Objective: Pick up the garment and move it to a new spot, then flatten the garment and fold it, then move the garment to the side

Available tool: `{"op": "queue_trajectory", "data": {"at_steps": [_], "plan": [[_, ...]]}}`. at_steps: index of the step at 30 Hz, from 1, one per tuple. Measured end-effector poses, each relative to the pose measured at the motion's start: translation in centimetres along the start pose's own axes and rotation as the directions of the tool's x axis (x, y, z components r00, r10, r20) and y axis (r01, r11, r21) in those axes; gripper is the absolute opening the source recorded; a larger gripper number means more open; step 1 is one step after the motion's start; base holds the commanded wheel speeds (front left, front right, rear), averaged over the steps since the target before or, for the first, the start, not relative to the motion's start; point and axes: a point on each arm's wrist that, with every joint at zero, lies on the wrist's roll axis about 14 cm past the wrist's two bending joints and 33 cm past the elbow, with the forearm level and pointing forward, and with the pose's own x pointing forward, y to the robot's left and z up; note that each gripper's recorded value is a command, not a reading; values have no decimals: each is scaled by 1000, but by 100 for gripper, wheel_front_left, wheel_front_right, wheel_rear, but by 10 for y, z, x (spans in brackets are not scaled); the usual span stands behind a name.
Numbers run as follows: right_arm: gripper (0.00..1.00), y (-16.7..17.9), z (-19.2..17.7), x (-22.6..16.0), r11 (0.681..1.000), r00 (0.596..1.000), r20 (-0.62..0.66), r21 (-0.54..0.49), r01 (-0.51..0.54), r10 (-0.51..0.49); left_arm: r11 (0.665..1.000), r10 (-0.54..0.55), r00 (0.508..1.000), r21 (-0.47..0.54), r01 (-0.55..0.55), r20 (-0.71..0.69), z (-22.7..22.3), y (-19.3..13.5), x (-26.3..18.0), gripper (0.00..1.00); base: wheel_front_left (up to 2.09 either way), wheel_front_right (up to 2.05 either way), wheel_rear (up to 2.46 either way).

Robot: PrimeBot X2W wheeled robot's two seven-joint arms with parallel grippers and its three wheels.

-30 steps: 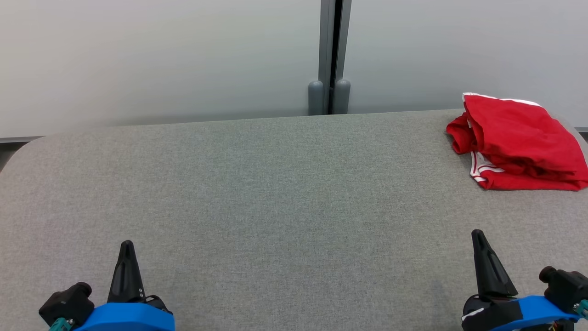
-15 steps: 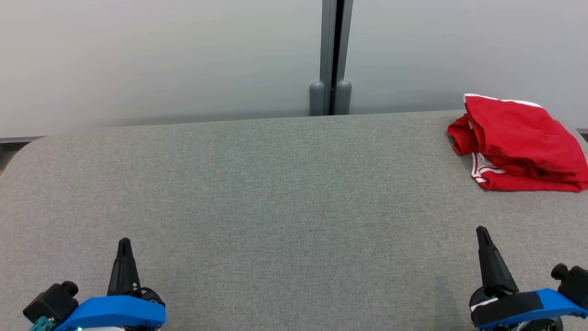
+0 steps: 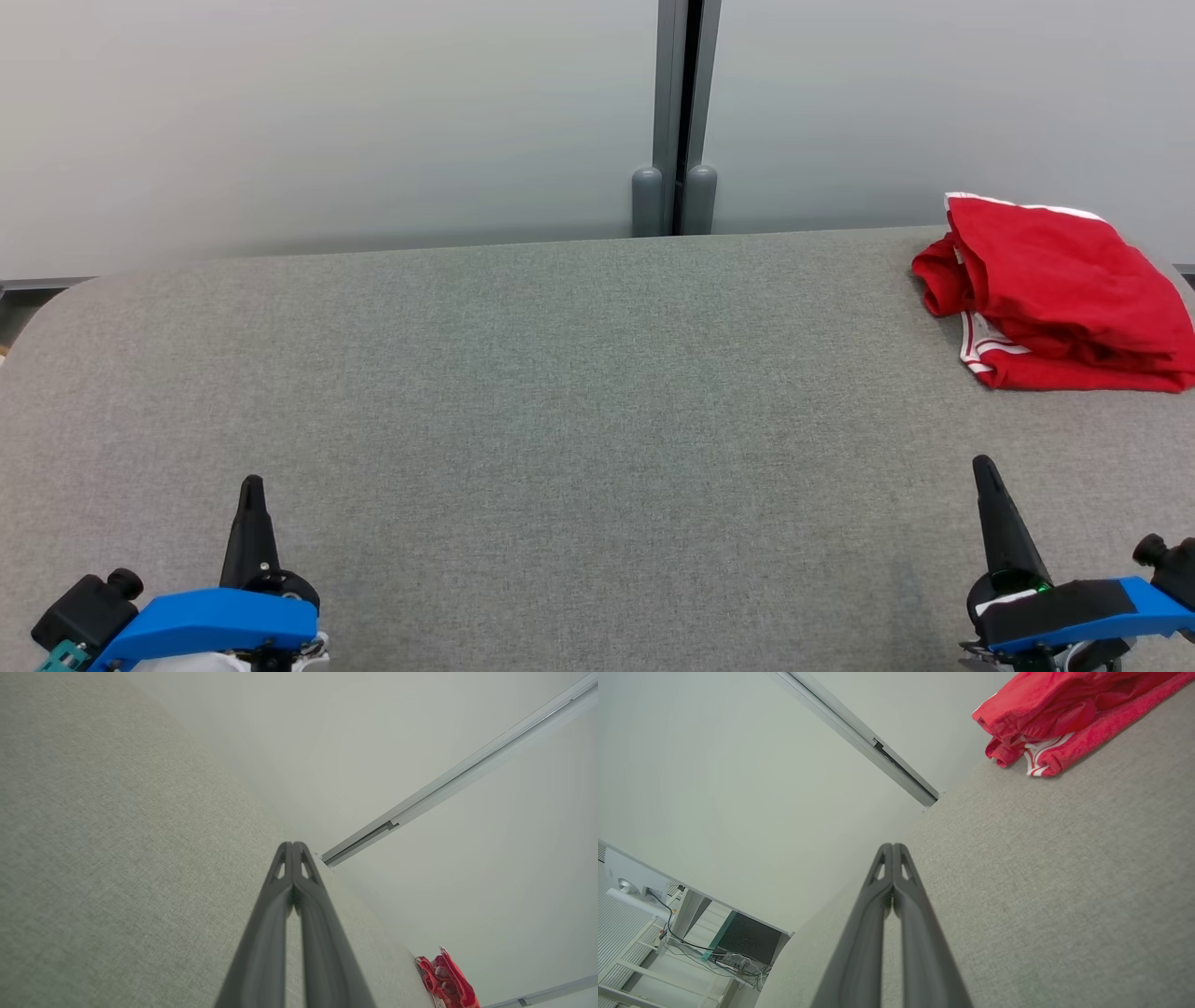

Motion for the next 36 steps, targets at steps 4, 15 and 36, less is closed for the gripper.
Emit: {"op": "queue_trajectory", "data": {"at_steps": [4, 15, 36], "plan": [[0, -1, 0, 1, 999, 1000, -1, 50, 4, -4, 999, -1, 1000, -50, 1, 1, 1, -1, 1, 0, 0, 0, 0], [0, 0, 1, 5, 984, 1000, -5, 176, 7, -6, 984, -12, 1000, -181, 11, -6, 4, -4, 3, 0, 0, 0, 0], [0, 2, 4, 10, 927, 1000, -11, 376, 4, 0, 921, -40, 999, -387, 35, -4, 9, -10, 7, 0, 0, 0, 0]]}}
